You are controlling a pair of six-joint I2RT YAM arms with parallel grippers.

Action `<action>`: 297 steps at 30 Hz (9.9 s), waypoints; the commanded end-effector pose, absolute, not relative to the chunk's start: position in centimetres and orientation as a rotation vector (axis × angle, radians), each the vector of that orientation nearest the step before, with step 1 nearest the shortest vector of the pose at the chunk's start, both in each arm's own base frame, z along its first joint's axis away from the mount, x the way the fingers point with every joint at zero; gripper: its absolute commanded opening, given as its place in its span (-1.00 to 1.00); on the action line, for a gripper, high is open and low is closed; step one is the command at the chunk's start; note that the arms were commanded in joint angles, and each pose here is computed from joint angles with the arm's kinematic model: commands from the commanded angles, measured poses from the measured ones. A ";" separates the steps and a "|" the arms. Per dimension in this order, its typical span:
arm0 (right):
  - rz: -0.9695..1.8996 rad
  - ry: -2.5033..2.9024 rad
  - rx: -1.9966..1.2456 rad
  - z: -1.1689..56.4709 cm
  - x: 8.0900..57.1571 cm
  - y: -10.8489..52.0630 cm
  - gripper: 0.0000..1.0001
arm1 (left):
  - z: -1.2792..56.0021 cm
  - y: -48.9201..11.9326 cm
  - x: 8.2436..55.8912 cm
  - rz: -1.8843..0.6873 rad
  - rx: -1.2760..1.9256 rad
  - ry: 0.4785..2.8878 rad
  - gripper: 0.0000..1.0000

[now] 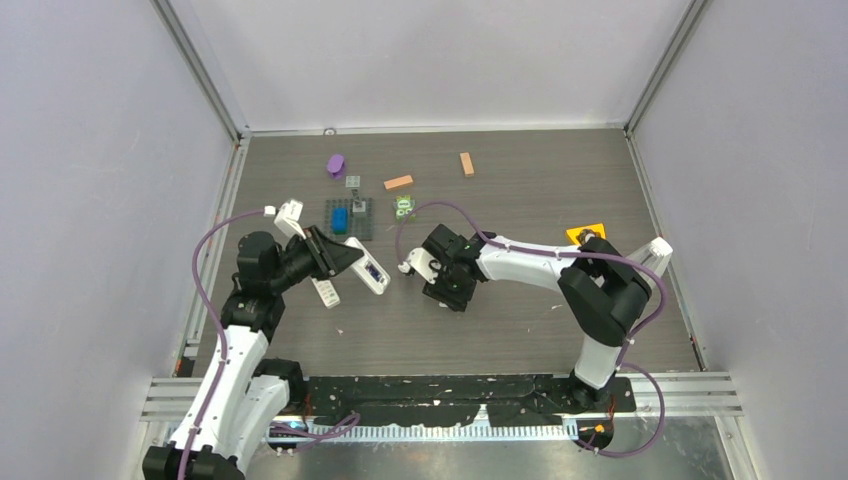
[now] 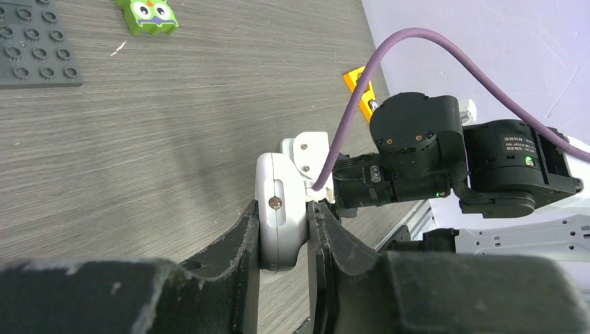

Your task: Load the batteries into the remote control

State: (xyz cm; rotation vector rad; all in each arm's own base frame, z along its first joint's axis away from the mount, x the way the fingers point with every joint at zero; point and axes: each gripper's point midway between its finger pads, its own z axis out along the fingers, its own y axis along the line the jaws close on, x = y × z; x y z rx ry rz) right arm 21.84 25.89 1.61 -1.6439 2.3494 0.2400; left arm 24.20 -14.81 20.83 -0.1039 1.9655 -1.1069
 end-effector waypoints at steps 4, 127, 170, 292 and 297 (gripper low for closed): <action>0.240 2.367 -1.674 1.5 20.3 25.4 -0.13 | 23.4 -14.7 24.5 -1.103 -0.049 1.896 -1.00; 0.530 1.943 -1.078 23.2 19.9 40.4 -0.60 | 25.2 -16.0 22.9 -1.160 0.074 1.787 -1.00; 0.504 1.963 -1.114 22.1 19.7 40.5 -0.59 | 24.8 -16.0 22.9 -1.138 0.105 1.790 -1.00; 0.977 2.106 -0.807 25.3 19.8 35.6 0.45 | 31.7 -19.2 18.7 -1.835 0.088 1.580 -1.00; 1.127 1.944 -0.869 29.6 18.4 36.5 0.70 | 31.8 -19.5 17.4 -1.795 0.256 1.580 -1.00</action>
